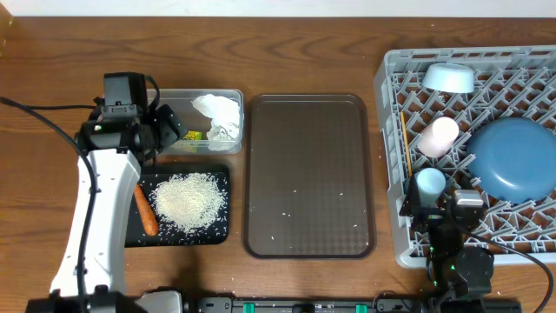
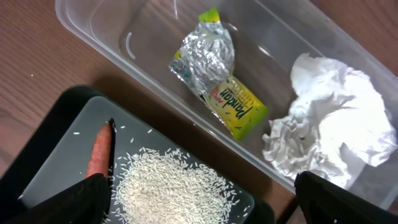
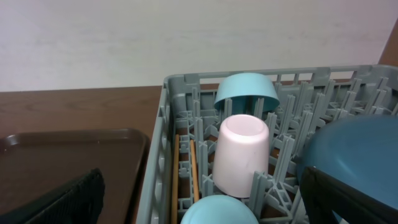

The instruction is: Sort waste into correct bins and load items into the dishwasher rack

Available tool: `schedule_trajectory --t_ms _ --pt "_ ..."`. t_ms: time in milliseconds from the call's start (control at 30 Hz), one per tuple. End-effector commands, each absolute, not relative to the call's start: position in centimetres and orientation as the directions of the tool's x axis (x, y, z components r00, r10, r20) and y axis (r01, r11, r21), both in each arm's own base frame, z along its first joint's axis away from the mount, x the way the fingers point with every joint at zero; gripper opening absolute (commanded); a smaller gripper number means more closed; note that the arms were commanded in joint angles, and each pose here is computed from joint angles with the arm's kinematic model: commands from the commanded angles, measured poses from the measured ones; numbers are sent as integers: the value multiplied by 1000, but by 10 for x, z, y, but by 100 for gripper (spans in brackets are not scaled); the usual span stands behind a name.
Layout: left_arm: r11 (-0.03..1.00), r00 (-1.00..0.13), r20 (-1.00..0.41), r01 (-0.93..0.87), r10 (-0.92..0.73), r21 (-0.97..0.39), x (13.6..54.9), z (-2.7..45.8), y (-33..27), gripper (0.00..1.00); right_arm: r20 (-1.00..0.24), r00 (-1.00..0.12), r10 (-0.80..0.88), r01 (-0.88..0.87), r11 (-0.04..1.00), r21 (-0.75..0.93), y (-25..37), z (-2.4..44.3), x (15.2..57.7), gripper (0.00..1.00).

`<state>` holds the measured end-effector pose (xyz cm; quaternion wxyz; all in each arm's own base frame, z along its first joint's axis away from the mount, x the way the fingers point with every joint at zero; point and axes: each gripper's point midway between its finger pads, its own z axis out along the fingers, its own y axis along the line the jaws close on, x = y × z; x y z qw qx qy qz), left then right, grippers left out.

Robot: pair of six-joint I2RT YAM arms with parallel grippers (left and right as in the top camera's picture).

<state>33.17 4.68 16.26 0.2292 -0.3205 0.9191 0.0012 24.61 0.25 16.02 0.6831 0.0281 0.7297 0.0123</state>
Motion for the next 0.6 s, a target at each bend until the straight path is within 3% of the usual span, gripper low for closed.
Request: schedule_trajectory --t_ms 0,367,567 --pt "801 -634 -520 -568 -573 -191 322 202 47 98 -997 -63 47 44 998 44 -3 159 246 99" --pt "884 -373 -803 -238 -465 -401 240 344 -7 98 -997 -63 47 44 998 44 -3 159 246 99" --pt "882 -291 -833 -153 -471 -446 175 357 -3 98 -997 -63 47 44 998 44 -3 159 246 99"
